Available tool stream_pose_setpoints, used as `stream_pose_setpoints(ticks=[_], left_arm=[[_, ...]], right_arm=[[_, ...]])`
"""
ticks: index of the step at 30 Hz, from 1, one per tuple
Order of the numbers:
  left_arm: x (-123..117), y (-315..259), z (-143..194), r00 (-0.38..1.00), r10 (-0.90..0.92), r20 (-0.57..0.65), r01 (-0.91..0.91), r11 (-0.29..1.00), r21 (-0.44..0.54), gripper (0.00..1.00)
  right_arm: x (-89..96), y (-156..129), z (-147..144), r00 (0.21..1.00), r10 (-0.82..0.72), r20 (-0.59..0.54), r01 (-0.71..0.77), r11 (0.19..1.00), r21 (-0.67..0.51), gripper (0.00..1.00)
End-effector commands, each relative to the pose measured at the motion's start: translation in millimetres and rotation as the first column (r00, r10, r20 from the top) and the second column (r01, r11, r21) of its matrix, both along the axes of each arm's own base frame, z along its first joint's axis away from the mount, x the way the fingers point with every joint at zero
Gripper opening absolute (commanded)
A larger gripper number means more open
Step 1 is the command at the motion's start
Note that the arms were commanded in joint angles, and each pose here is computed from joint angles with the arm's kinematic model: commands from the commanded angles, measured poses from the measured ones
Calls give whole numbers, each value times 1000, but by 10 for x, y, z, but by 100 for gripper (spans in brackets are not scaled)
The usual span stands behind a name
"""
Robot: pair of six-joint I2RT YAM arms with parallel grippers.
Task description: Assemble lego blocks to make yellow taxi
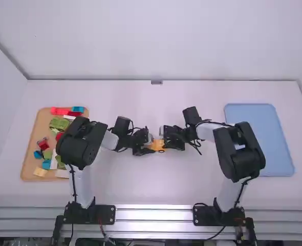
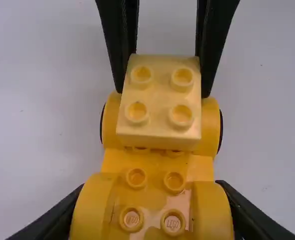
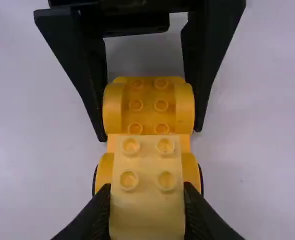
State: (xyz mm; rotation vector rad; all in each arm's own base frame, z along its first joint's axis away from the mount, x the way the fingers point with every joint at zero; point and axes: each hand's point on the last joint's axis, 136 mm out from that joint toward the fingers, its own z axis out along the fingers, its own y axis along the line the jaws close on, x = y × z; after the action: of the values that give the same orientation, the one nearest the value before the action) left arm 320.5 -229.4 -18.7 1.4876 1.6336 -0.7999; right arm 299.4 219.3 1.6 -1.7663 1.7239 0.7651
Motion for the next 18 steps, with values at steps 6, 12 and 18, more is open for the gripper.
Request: stream_pose_setpoints(ticks=[6,12,18], left_arm=[[-146,80,-233,996,34,-85,-29,997,66,53],[-139,86,-240,996,38,-82,-32,997,72,53],[-131,83,-236,996,38,-78,-33,997,70,53]], right_arm=[[-1,37,107,1000,8,18,-8,999,36,70],[35,48,555,997,46,55,-56,978,202,68],[46,-59,656,996,43,77,-60,968,245,0]])
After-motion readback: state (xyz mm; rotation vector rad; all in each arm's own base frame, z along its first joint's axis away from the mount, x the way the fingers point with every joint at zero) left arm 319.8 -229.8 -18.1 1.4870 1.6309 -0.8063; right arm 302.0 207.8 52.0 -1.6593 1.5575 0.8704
